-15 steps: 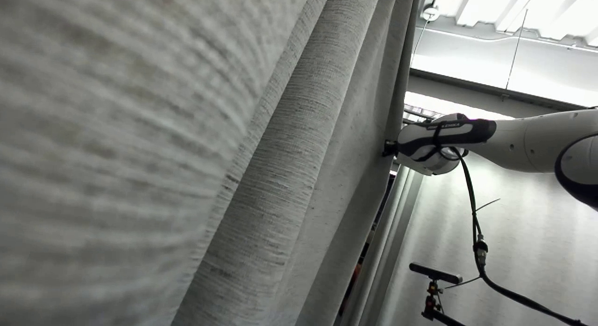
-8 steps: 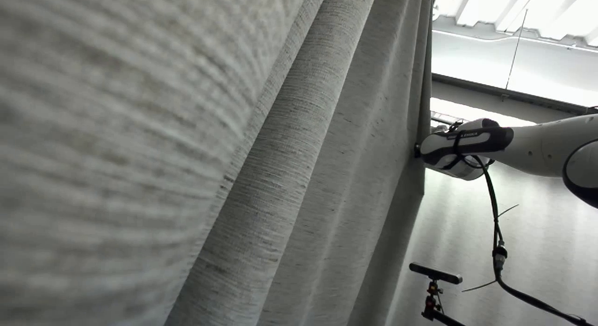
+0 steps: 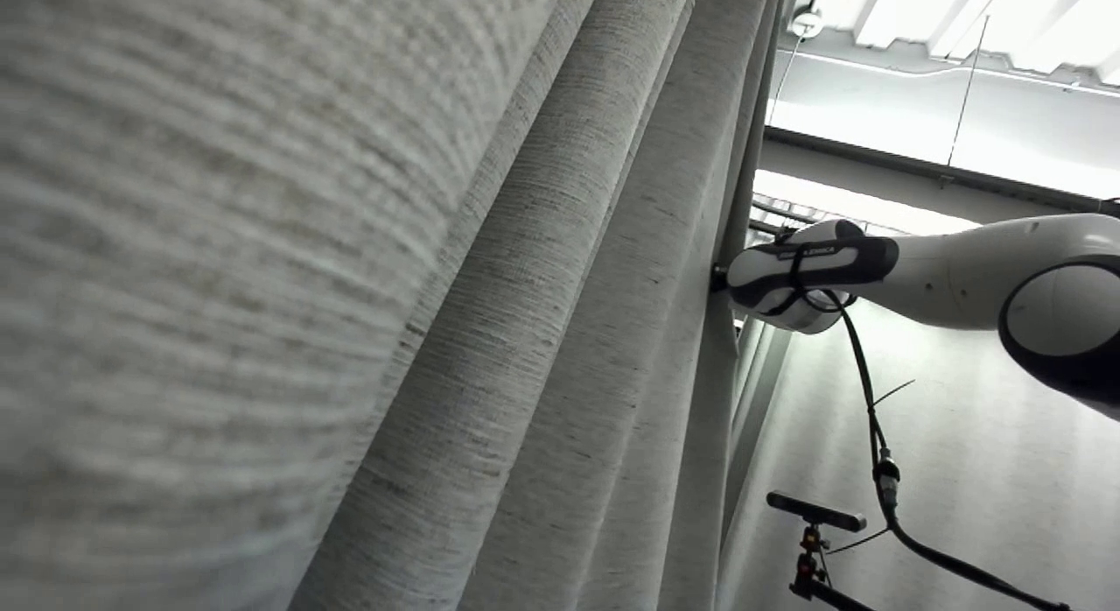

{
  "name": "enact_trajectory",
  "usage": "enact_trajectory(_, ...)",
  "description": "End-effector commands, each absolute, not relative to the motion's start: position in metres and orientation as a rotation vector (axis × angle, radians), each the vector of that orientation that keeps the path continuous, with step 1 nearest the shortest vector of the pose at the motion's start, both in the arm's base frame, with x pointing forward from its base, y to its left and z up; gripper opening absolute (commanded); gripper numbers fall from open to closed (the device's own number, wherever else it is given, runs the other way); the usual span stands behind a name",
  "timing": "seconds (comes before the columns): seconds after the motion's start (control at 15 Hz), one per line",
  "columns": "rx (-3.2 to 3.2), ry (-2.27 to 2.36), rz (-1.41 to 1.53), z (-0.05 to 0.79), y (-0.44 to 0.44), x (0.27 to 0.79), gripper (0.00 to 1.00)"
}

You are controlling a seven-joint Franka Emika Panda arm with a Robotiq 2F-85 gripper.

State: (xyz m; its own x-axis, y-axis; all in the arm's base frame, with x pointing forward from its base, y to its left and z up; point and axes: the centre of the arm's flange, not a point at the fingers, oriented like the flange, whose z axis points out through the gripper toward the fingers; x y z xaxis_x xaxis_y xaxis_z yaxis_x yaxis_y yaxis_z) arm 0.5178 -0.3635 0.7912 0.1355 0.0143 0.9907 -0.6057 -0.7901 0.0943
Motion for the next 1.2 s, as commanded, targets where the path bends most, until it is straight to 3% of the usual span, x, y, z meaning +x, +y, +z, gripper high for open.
enact_trajectory(0.0,2.138,-0.587,1.641,0.737,-0.336,0.593,0.00)
enact_trajectory(0.2,2.221,-0.528,1.635,0.713,-0.297,0.645,0.00)
enact_trajectory(0.4,2.186,-0.489,1.617,0.700,-0.295,0.662,0.00)
enact_trajectory(1.13,1.946,-0.598,1.505,0.718,-0.411,0.580,0.00)
